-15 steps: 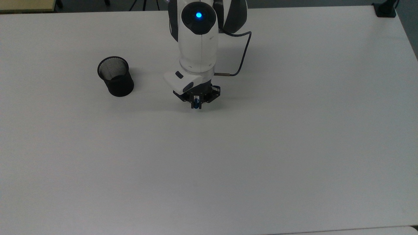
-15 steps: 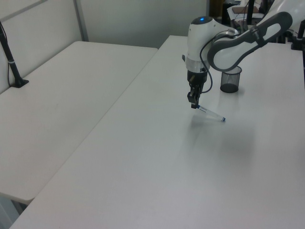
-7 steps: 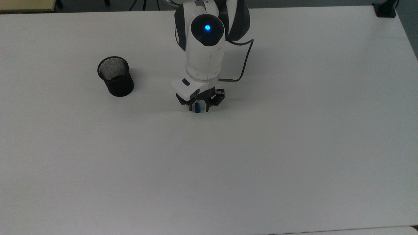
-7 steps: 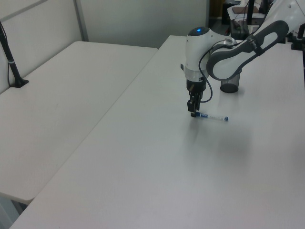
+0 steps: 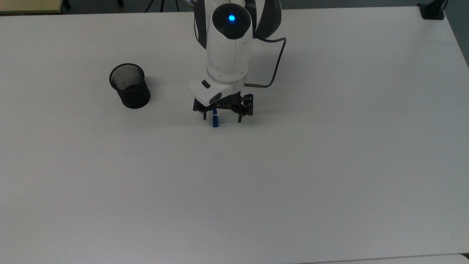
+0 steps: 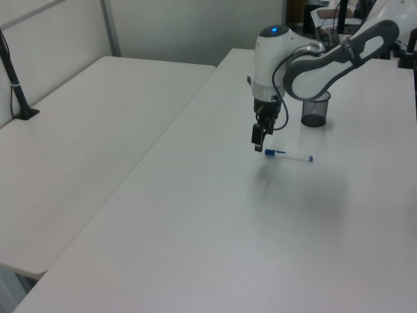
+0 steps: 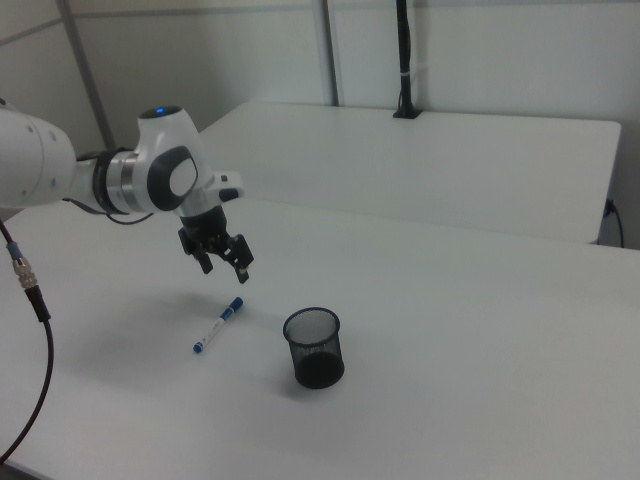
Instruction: Remove the marker
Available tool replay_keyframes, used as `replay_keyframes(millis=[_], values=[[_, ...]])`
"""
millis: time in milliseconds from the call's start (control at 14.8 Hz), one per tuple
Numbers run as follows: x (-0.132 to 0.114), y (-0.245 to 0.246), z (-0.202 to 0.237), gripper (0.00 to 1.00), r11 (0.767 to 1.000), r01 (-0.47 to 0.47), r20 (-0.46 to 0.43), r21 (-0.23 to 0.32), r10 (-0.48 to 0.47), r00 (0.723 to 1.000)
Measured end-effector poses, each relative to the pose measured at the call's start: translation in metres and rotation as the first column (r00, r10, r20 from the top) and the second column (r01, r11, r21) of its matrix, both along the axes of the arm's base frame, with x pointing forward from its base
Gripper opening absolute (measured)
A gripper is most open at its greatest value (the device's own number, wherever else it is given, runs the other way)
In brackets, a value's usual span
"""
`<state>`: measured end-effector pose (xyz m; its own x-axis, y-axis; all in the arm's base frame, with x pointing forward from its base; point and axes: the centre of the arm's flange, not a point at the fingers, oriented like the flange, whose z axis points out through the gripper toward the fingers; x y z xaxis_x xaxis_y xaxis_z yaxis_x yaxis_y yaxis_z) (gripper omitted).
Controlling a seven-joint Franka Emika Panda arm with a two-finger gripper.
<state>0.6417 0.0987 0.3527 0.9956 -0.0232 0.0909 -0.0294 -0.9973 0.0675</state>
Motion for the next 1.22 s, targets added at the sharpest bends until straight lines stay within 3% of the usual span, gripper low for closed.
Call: replay_keyframes(millis=[271,474,610,949,1220], values=[[-0.015,-0.032,0.091,1.00,0.997,0.068,-0.024,-0.027,-0.069,0.997],[-0.045,-0.062,0.170,1.00,0.991,0.128,-0.010,-0.039,-0.129,0.992],[-0.062,-0.075,0.200,1.00,0.986,0.163,-0.005,-0.017,-0.163,0.987],[-0.085,-0.102,0.245,1.00,0.976,0.216,0.041,0.031,-0.217,0.975],[-0.089,-0.112,0.252,1.00,0.990,0.141,0.050,0.022,-0.142,0.989]])
